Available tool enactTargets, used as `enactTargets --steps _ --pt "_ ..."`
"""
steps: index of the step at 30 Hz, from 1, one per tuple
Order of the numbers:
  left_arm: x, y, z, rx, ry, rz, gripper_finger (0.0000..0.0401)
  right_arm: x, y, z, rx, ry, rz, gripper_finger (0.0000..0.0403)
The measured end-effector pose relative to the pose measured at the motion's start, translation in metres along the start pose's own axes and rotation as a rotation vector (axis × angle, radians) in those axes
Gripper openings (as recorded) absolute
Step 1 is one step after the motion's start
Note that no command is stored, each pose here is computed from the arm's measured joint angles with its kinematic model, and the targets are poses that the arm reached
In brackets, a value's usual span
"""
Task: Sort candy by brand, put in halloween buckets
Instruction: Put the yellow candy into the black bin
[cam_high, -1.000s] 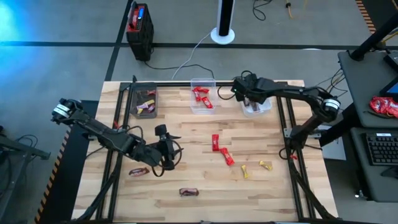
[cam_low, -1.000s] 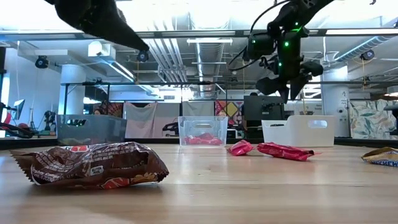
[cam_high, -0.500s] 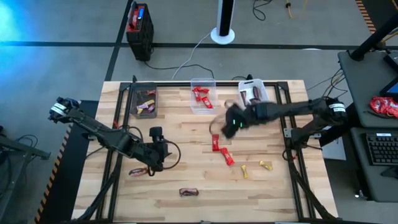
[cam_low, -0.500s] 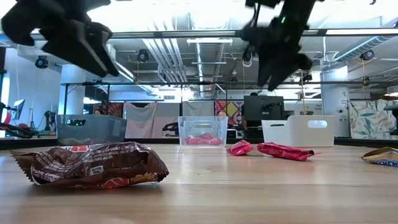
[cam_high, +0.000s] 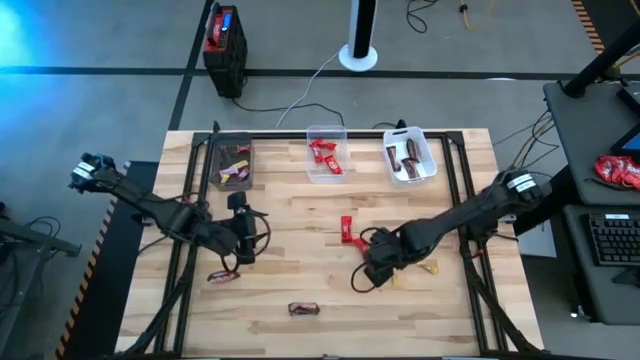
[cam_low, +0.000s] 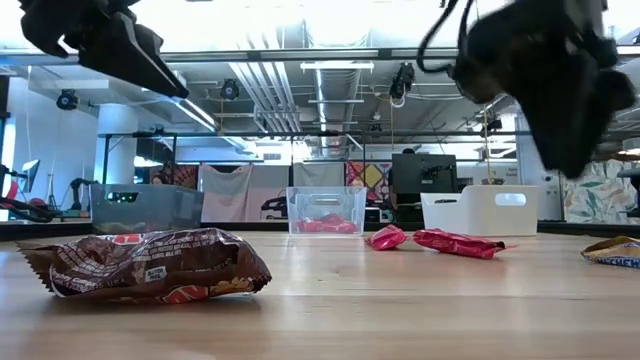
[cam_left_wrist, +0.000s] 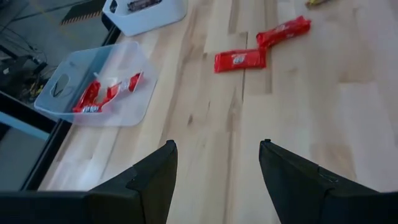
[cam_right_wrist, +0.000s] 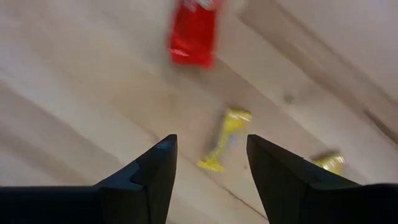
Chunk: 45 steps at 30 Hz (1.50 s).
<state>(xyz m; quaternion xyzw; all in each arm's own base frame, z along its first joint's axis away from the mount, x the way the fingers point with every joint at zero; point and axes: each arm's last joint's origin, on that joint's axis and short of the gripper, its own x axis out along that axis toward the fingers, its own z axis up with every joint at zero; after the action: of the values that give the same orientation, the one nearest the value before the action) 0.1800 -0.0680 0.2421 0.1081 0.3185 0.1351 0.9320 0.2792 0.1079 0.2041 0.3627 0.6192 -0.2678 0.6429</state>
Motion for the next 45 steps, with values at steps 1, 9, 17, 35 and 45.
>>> enactTargets --steps 1,9,17,35,45 --pt "0.000 0.000 -0.001 -0.005 -0.005 -0.001 0.0210 0.006 0.001 -0.001 0.000 0.023 -0.015 0.0192" --pt "0.004 -0.001 -0.005 -0.036 -0.043 0.012 0.0210 0.041 0.007 -0.003 -0.022 0.125 -0.101 0.0201" --pt "0.009 -0.004 -0.009 -0.034 -0.041 0.041 0.0210 0.061 0.008 -0.002 -0.049 0.155 -0.155 0.0170" --pt "0.011 -0.020 0.007 -0.033 -0.330 -0.316 0.0210 0.016 0.026 0.013 -0.262 -0.063 0.198 0.0014" --pt "0.019 -0.027 -0.003 -0.109 -0.681 -0.387 0.0210 -0.028 0.073 0.069 -0.793 -0.816 0.667 0.0013"
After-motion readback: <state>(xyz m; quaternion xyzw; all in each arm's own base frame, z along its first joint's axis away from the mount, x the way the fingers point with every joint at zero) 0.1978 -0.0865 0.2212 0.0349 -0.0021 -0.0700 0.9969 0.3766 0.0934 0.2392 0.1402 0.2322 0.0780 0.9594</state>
